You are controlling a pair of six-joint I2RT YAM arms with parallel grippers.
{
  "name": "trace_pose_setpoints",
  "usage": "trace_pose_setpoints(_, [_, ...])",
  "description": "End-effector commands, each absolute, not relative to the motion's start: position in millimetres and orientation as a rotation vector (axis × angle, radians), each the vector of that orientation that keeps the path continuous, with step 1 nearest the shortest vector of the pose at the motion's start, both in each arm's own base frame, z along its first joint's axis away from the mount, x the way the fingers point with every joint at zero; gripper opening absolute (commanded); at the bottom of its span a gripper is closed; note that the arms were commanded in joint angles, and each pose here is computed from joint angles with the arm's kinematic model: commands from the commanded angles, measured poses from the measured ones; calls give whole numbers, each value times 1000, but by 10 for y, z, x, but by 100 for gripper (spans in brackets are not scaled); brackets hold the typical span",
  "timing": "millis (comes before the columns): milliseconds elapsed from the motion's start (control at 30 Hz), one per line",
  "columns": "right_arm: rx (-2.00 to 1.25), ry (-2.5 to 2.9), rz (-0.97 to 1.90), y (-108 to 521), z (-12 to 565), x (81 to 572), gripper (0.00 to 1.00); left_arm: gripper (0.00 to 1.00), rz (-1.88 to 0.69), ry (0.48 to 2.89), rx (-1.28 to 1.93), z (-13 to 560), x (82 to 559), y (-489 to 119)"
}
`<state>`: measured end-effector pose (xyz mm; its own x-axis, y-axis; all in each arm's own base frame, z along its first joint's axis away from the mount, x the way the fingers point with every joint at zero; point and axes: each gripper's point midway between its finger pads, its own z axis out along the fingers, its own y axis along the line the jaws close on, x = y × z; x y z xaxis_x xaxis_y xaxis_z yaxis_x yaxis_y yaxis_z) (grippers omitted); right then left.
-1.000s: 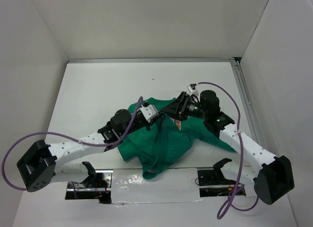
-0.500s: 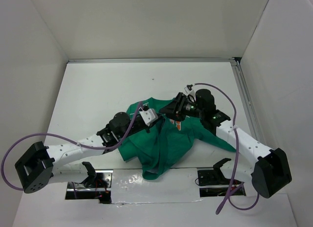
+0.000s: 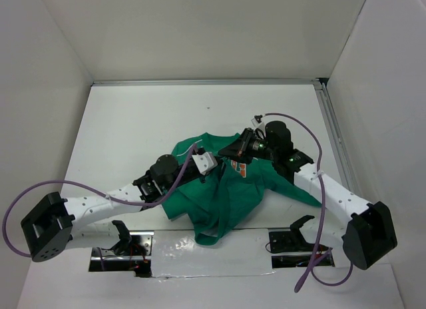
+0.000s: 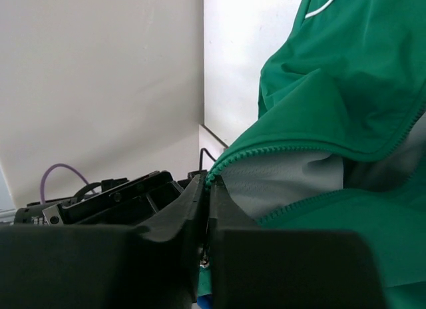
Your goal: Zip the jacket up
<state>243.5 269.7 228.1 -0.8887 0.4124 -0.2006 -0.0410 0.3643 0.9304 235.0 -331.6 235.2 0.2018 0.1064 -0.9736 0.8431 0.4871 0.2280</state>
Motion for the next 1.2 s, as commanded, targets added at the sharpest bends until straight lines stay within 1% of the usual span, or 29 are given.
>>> trace_pose_setpoints(0, [256, 2148, 1541, 2673, 2602, 2383, 0, 0, -586, 1238, 879, 2597, 2505, -3306])
trace_pose_setpoints(100, [279, 2182, 1460, 2607, 2529, 2393, 0, 0, -581, 1252, 864, 2610, 2531, -3295])
trace_pose_setpoints(300, [280, 2212, 1441, 2579, 2475, 2336, 11, 0, -586, 1253, 845, 2651, 2540, -3289])
trace_pose_setpoints(367, [269, 2207, 1452, 2585, 2495, 2314, 17, 0, -584, 1257, 849, 2642, 2552, -3304])
trace_pose_setpoints(400, [270, 2207, 1456, 2586, 2498, 2309, 17, 0, -582, 1255, 848, 2658, 2560, -3308])
trace_pose_setpoints(467, [266, 2203, 1463, 2587, 2511, 2286, 22, 0, -581, 1264, 855, 2627, 2566, -3320])
trace_pose_setpoints(500, [266, 2201, 1462, 2585, 2515, 2286, 23, 0, -583, 1268, 854, 2619, 2564, -3320])
trace_pose_setpoints(567, [267, 2196, 1463, 2579, 2534, 2280, 27, 0, -580, 1267, 855, 2619, 2570, -3315])
trace_pose_setpoints(633, [264, 2191, 1475, 2579, 2545, 2265, 24, 0, -580, 1263, 853, 2629, 2568, -3313])
trace_pose_setpoints(800, [266, 2193, 1484, 2598, 2555, 2268, 20, 0, -577, 1269, 861, 2612, 2572, -3327])
trace_pose_setpoints(833, [286, 2207, 1464, 2585, 2517, 2277, 18, 0, -575, 1270, 861, 2609, 2578, -3322])
trace_pose_setpoints(900, [313, 2207, 1429, 2554, 2514, 2304, 10, 0, -577, 1271, 859, 2610, 2575, -3321])
trace_pose_setpoints(967, [352, 2219, 1377, 2503, 2473, 2325, 10, 0, -578, 1270, 859, 2605, 2562, -3311])
trace_pose_setpoints(1067, [420, 2198, 1314, 2401, 2467, 2363, 13, 0, -581, 1271, 858, 2614, 2549, -3299])
trace_pose_setpoints(1100, [429, 2188, 1300, 2373, 2481, 2361, 9, 0, -582, 1273, 858, 2614, 2549, -3300])
trace_pose_setpoints(1167, [442, 2175, 1283, 2339, 2498, 2371, 9, 0, -558, 1289, 834, 2606, 2597, -3268])
